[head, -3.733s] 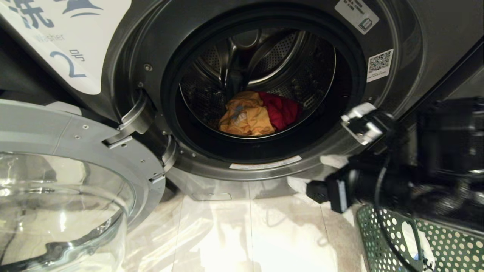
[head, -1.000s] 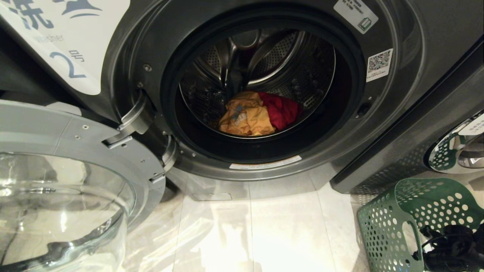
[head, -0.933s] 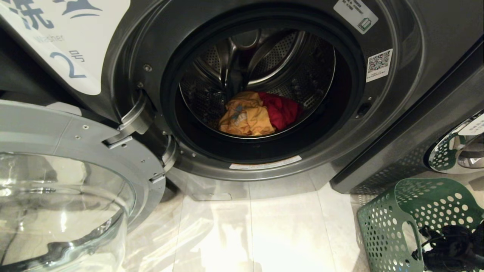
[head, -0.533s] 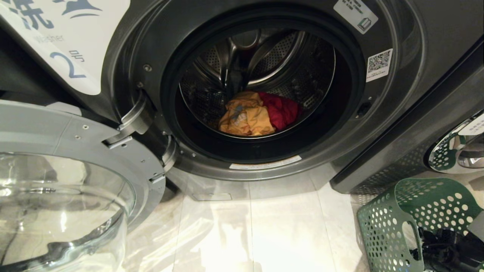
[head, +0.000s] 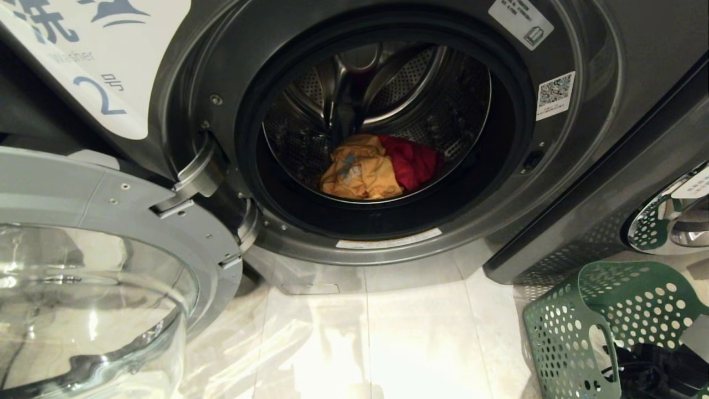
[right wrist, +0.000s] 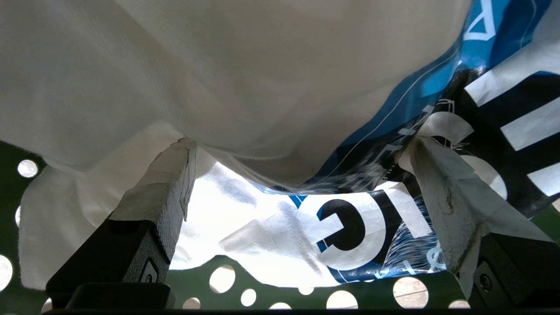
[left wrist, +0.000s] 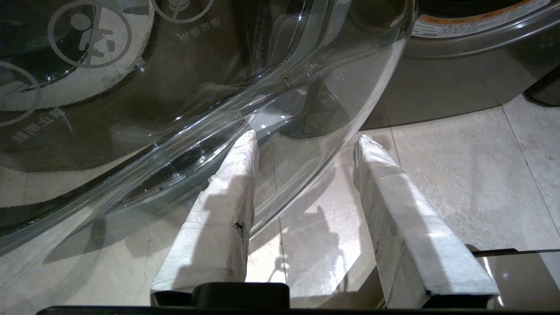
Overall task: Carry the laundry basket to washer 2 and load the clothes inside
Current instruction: Place the clothes into the washing machine
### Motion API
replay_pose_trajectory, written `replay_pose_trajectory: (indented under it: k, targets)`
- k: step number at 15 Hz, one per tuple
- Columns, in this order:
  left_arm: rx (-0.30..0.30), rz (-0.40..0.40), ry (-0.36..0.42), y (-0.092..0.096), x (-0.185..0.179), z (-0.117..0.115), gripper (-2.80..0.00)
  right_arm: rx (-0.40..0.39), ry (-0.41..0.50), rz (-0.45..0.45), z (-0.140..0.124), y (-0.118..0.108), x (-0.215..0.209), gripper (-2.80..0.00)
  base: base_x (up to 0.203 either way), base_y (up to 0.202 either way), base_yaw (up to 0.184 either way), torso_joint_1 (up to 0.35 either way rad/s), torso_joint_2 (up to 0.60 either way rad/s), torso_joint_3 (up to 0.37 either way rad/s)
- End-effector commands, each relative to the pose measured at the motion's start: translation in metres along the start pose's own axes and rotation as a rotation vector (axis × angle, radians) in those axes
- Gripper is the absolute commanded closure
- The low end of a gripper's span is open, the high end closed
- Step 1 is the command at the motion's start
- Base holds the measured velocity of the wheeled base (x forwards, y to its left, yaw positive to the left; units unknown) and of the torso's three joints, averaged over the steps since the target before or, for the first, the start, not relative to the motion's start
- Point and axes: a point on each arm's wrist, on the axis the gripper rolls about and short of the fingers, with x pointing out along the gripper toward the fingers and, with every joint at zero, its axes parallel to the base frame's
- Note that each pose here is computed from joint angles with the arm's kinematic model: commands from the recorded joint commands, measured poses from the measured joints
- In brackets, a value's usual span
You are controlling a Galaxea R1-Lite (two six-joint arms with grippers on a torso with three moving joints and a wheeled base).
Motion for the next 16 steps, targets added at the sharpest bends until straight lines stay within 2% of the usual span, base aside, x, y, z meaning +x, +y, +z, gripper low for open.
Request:
replay_pose_trajectory:
  k: [1, 8, 11, 13, 14, 16]
  targets:
    - [0.001, 0.0, 0.0, 0.0, 0.0, 0.0, 0.0, -0.001, -0.002, -0.001, 0.0, 0.0, 0.0, -2.8, 0.0, 0.0, 0.0, 0.0, 0.0, 0.0]
    - [0.001, 0.0, 0.0, 0.0, 0.0, 0.0, 0.0, -0.01, -0.027, -0.01, 0.006, -0.002, -0.004, -2.8, 0.0, 0.0, 0.0, 0.0, 0.0, 0.0]
    - [0.001, 0.0, 0.0, 0.0, 0.0, 0.0, 0.0, -0.041, -0.16, -0.048, 0.05, -0.01, -0.032, -2.8, 0.0, 0.0, 0.0, 0.0, 0.0, 0.0]
    - [0.001, 0.0, 0.0, 0.0, 0.0, 0.0, 0.0, -0.124, -0.268, -0.1, 0.071, -0.022, -0.049, -2.8, 0.0, 0.0, 0.0, 0.0, 0.0, 0.0]
    - [0.001, 0.0, 0.0, 0.0, 0.0, 0.0, 0.0, -0.181, -0.277, -0.122, 0.071, -0.029, -0.053, -2.8, 0.0, 0.0, 0.0, 0.0, 0.0, 0.0]
    - [0.001, 0.0, 0.0, 0.0, 0.0, 0.0, 0.0, -0.201, -0.28, -0.142, 0.067, -0.039, -0.047, -2.8, 0.0, 0.0, 0.0, 0.0, 0.0, 0.0]
